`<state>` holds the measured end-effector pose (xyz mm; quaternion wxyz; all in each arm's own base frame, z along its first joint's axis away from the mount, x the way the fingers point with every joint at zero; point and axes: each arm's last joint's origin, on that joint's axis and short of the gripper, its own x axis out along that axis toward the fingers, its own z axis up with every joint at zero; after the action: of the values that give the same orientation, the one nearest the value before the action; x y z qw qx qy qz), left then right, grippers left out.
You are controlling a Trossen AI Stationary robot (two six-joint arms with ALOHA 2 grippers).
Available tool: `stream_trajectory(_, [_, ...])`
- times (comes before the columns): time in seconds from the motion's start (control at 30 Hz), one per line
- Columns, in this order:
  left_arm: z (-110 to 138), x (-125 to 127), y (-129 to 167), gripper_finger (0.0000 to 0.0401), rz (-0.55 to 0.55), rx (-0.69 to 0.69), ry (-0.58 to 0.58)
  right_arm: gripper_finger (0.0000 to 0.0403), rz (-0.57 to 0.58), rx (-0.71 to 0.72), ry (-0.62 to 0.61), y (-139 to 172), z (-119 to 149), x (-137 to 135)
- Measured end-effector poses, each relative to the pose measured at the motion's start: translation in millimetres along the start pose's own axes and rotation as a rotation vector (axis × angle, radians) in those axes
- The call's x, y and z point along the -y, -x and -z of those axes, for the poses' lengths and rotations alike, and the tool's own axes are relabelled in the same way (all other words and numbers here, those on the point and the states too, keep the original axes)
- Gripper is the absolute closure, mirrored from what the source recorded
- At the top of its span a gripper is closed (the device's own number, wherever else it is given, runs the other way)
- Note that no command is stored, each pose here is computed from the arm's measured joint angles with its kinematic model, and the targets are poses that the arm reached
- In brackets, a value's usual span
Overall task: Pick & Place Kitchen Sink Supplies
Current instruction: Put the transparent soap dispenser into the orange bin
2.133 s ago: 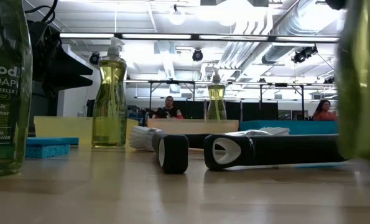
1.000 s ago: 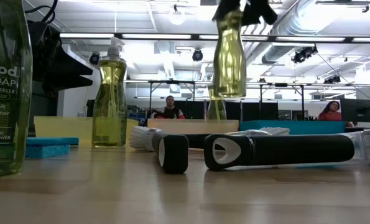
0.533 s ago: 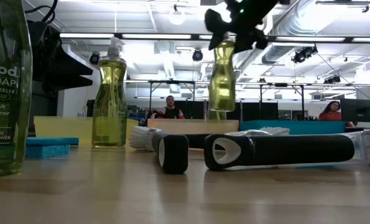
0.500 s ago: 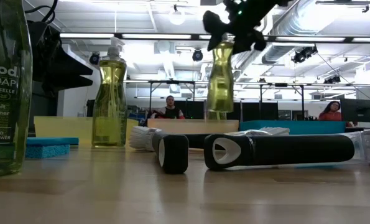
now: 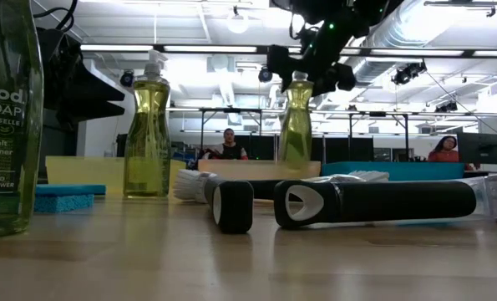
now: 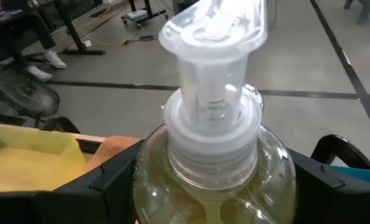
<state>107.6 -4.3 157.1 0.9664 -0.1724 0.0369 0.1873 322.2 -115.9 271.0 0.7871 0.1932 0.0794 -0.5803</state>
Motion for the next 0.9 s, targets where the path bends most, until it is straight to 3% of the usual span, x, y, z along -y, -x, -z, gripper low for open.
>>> stream_trajectory(0.37, [0,0,0,0.0199,0.000,0.000,0.000,0.0122,0.061,-0.010,-0.025,-17,16,0])
stream_trajectory(0.9, [0,0,0,0.0199,0.000,0.000,0.000,0.0122,0.101,-0.015,-0.025,-18,21,4])
